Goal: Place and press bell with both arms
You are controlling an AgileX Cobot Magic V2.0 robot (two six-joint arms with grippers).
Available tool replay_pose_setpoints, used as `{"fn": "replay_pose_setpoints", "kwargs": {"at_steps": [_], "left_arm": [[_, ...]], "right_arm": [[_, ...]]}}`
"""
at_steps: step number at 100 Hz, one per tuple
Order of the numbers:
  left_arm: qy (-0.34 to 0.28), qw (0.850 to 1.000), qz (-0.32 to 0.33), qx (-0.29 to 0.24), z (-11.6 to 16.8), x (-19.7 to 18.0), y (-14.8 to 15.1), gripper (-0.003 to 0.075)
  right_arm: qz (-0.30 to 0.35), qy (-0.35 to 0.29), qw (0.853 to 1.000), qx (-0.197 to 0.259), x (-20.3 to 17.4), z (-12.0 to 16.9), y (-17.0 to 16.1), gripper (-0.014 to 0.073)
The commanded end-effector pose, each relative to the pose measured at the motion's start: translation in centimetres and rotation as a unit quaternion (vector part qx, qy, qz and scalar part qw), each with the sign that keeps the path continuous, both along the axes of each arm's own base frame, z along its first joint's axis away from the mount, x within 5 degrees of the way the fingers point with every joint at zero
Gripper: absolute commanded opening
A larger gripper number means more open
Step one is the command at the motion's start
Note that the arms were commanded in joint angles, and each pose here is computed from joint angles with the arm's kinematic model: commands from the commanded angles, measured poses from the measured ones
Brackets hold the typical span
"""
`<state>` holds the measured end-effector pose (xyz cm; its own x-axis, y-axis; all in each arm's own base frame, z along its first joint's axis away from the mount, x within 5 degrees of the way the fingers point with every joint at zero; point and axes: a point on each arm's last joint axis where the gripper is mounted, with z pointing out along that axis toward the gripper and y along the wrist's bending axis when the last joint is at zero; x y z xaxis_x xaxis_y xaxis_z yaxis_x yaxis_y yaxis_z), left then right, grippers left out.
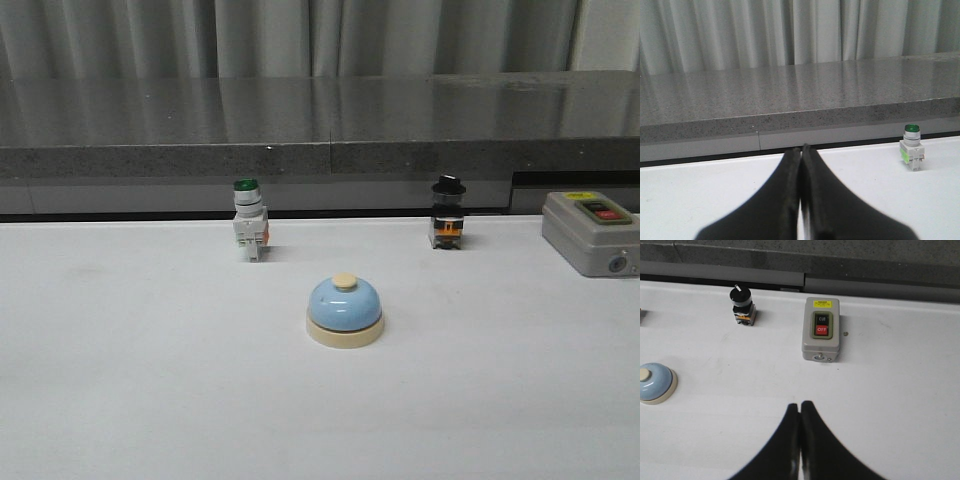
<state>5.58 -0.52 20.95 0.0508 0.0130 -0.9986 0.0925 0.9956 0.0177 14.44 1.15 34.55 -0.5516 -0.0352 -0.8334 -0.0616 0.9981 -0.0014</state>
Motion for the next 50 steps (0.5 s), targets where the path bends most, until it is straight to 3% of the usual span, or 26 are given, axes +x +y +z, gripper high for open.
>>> {"fn": "replay_pose_setpoints", "kwargs": {"at_steps": [1,20,50], "left_arm": [[-0.032,0.999,-0.001,-0.008,-0.6,-0.1,0.0,-0.002],[-0.032,0.999,-0.001,-0.008,-0.6,-0.1,0.0,-0.002],[-0.032,0.999,-0.001,-0.008,-0.6,-0.1,0.0,-0.002]], "right_arm": [[0.002,-0.033,0.999,-0.003,1.0,1.6,0.1,-0.006],[0.032,0.033,0.999,-0.011,3.9,0.9,1.5,-0.006],[0.12,0.102,0.987,-0.029,9.4,-1.0,6.9,-0.006]]}}
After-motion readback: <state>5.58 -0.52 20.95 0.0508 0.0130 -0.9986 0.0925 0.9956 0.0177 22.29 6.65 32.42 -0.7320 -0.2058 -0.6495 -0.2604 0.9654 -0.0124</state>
